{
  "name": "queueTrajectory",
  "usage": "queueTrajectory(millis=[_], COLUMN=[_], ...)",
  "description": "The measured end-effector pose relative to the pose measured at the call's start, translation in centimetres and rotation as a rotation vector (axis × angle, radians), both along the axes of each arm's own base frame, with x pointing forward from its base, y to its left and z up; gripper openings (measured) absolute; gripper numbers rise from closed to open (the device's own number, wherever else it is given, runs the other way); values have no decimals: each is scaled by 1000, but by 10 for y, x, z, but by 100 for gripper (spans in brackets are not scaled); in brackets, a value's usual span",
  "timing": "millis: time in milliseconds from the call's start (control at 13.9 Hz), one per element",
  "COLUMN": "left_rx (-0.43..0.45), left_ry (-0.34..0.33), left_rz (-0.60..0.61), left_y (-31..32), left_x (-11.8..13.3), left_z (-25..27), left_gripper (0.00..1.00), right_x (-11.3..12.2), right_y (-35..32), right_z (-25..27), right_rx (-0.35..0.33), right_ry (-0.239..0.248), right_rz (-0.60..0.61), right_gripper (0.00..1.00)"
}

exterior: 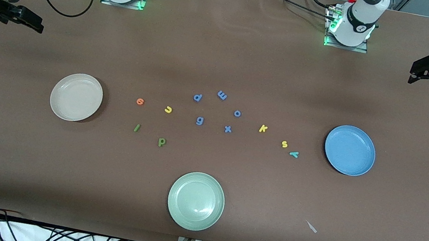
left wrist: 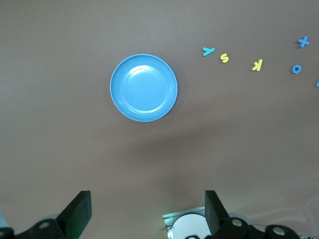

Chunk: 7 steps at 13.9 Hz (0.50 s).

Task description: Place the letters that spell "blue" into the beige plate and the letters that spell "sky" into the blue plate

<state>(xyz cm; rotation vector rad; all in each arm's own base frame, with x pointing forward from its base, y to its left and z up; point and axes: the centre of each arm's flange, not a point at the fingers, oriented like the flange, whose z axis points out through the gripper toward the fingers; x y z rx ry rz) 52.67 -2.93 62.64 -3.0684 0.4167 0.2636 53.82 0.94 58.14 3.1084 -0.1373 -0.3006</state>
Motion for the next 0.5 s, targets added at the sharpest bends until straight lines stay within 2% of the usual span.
queueTrajectory(millis=[216,504], left_rx=[-1,-1], left_ry=[-8,-15], left_rz=[22,25], left_y=[14,15], left_x=[-13,-15], left_z=[-4,-5], left_gripper=[100,100], right_x=[0,0], right_y=[0,0], right_z=[0,0], right_rx=[0,0], right_ry=[0,0], right_rz=[0,0], right_gripper=[100,100])
